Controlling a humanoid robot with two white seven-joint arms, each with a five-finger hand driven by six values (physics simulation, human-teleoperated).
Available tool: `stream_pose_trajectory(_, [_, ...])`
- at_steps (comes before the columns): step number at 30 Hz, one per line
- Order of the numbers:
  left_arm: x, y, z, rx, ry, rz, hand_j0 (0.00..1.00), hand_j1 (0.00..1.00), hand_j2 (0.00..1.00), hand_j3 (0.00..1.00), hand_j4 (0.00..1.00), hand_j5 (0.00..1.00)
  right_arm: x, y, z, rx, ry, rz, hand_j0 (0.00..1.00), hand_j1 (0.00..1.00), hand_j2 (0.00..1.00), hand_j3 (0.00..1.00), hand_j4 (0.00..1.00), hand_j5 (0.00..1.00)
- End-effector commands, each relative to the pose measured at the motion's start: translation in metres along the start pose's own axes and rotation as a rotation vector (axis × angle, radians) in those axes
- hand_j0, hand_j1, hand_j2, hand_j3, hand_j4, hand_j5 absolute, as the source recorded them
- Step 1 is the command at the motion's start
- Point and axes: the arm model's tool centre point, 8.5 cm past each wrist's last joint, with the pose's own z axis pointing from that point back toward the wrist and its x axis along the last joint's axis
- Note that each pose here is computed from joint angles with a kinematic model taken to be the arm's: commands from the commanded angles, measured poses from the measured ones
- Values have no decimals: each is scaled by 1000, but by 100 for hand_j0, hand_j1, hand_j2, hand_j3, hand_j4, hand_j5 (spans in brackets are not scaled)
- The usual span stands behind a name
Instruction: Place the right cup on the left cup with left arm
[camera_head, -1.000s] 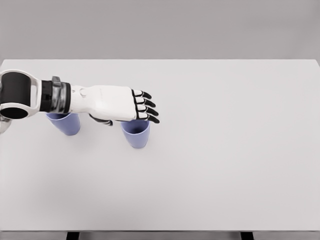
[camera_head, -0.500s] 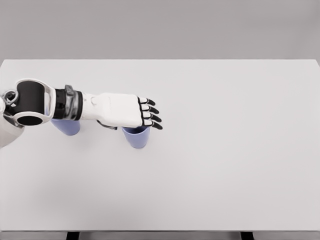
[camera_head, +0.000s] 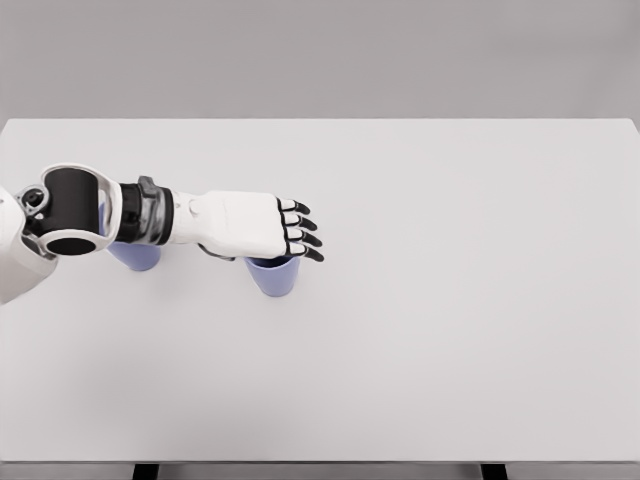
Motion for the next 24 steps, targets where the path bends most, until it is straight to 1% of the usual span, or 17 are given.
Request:
stream_pose_trajectory(1, [0,0,0,1,2,1,100,100,100,100,100,100,0,0,0,0,0,0,100,100,100,100,100,100])
stream_pose_trajectory(8, [1,1,-3,2,-1,-4,100,100,100,100,100,100,0,0,0,0,0,0,100,100,100,100,100,100])
stream_pose_trajectory(11, [2,4,-6,11,-7,-5,100,100,100,100,100,100,0,0,0,0,0,0,100,100,100,100,100,100])
stream_pose_trajectory(16, [3,2,-8,5,-5,-10,100,100,100,100,100,100,0,0,0,0,0,0,100,100,100,100,100,100])
stream_pose_trajectory(17, [3,1,-8,4,-4,-10,98,98,98,98,98,98,0,0,0,0,0,0,100,100,100,100,100,100])
stream_pose_trajectory(18, [3,1,-8,4,-6,-7,90,90,90,90,90,90,0,0,0,0,0,0,100,100,100,100,100,100])
stream_pose_trajectory(19, [4,-1,-8,2,-6,-4,86,86,86,86,86,86,0,0,0,0,0,0,100,100,100,100,100,100])
stream_pose_trajectory(20, [4,-1,-7,1,-5,-3,83,83,83,83,83,83,0,0,0,0,0,0,100,100,100,100,100,100])
stream_pose_trajectory(22, [4,-1,-7,1,-5,-3,83,83,83,83,83,83,0,0,0,0,0,0,100,100,100,100,100,100])
stream_pose_trajectory(24, [4,-2,-7,-1,-5,-1,78,78,78,78,78,78,0,0,0,0,0,0,100,100,100,100,100,100])
